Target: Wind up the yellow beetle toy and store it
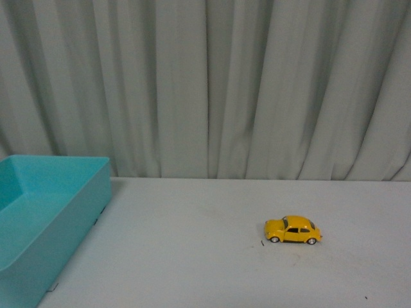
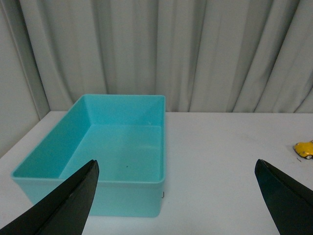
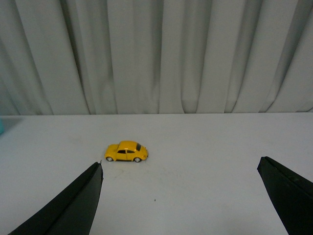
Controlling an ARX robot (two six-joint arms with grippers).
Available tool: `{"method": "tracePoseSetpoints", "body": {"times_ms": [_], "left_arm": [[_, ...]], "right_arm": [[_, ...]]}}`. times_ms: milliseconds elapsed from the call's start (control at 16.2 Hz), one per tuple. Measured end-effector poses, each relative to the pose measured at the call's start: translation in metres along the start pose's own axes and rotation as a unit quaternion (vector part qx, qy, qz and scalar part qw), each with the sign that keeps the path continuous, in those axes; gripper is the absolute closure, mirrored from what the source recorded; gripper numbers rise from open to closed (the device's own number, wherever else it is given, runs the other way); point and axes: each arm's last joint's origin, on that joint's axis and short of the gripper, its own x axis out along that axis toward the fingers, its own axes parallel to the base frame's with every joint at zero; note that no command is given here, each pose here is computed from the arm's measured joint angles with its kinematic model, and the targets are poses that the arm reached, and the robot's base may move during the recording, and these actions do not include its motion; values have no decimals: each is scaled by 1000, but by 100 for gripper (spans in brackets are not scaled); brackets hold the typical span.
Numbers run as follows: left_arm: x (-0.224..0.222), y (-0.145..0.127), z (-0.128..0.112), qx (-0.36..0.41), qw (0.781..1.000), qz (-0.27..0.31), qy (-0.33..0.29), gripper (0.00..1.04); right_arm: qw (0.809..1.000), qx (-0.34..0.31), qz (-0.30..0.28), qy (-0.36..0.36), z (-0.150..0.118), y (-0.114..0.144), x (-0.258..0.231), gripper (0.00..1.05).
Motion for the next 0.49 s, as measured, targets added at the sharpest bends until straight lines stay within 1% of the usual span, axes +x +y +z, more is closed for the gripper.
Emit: {"method": "tracePoseSetpoints", "body": {"times_ms": [493], "left_arm": [[0,0,0,0,1000,0,0,7]], "right_arm": [[1000,0,0,1,0,0,0,7]]}}
